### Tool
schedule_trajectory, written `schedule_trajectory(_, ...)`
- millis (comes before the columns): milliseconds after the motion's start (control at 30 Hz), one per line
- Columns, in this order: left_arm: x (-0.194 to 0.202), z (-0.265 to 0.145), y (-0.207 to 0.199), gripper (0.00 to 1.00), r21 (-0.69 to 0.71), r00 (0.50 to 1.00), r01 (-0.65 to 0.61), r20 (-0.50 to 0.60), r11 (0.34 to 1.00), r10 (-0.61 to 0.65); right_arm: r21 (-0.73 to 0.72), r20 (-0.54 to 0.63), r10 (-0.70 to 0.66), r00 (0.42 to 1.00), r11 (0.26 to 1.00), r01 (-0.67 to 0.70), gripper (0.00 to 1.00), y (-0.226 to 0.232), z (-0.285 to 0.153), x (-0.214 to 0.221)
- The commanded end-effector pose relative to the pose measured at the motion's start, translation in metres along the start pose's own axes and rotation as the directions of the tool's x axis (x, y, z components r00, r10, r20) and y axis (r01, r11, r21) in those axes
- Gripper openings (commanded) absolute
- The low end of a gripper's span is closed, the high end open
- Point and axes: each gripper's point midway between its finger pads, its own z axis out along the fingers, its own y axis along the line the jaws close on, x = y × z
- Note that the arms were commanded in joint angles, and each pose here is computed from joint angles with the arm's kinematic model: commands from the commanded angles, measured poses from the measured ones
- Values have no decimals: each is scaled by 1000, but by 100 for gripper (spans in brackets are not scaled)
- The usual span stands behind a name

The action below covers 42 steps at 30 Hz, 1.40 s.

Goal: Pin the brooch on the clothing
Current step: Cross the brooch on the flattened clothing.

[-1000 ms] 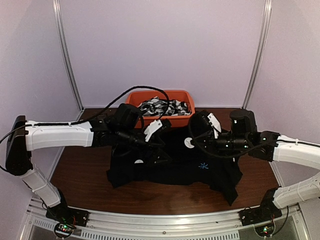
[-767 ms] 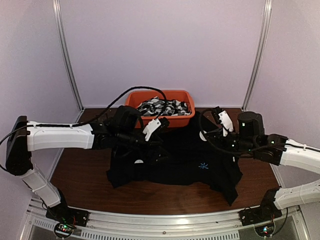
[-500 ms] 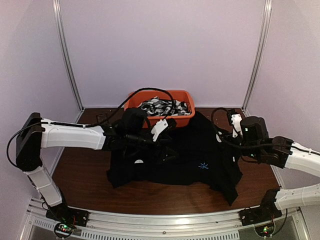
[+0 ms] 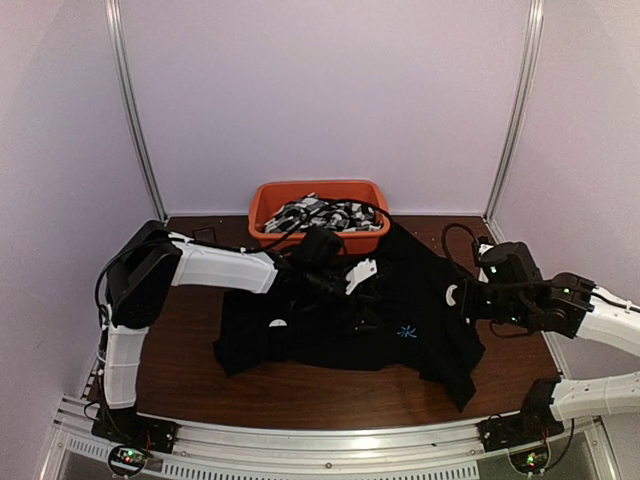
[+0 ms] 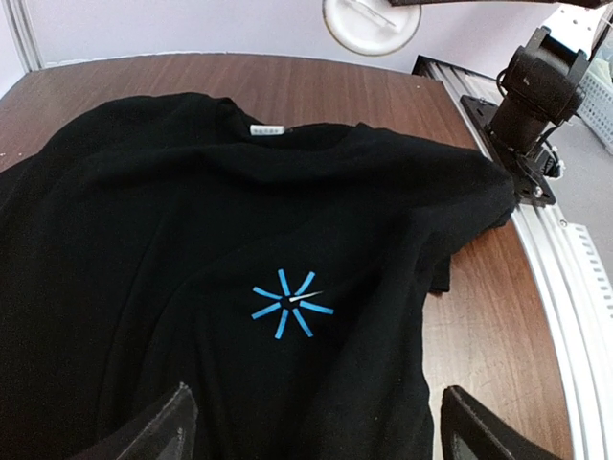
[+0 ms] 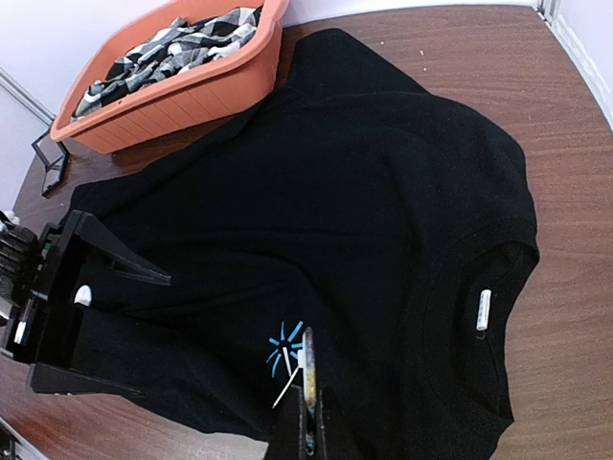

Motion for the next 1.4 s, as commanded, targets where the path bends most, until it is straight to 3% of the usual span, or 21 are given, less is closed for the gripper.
schedule_trajectory(0, 0, 9, -5, 89, 62, 1000, -14, 8, 998, 13, -6, -43, 80, 996, 997, -80, 0, -1, -8, 8)
schedule_trajectory(333, 13, 26, -2, 79, 121, 999, 7, 35, 993, -12, 14, -241, 75, 968, 997, -74, 0, 22, 23, 54)
schedule_trajectory(600, 24, 33, -6, 77, 164, 999, 12, 31, 986, -17, 11, -239, 176, 955, 984, -179, 0, 30, 32, 56)
schedule_trajectory(967, 22, 45, -5, 73, 211, 996, 35, 74, 977, -51, -29, -293, 198, 936, 976, -215, 0, 47, 30, 64)
schedule_trajectory(1200, 20, 50, -6, 59, 238, 995, 37, 83, 971, -58, 35, -293, 220, 930, 975, -219, 0, 35, 45, 82)
schedule_trajectory(1367, 24, 53, -12, 58, 268, 994, 43, 81, 962, -67, 60, -256, 259, 931, 966, -252, 0, 28, 48, 80)
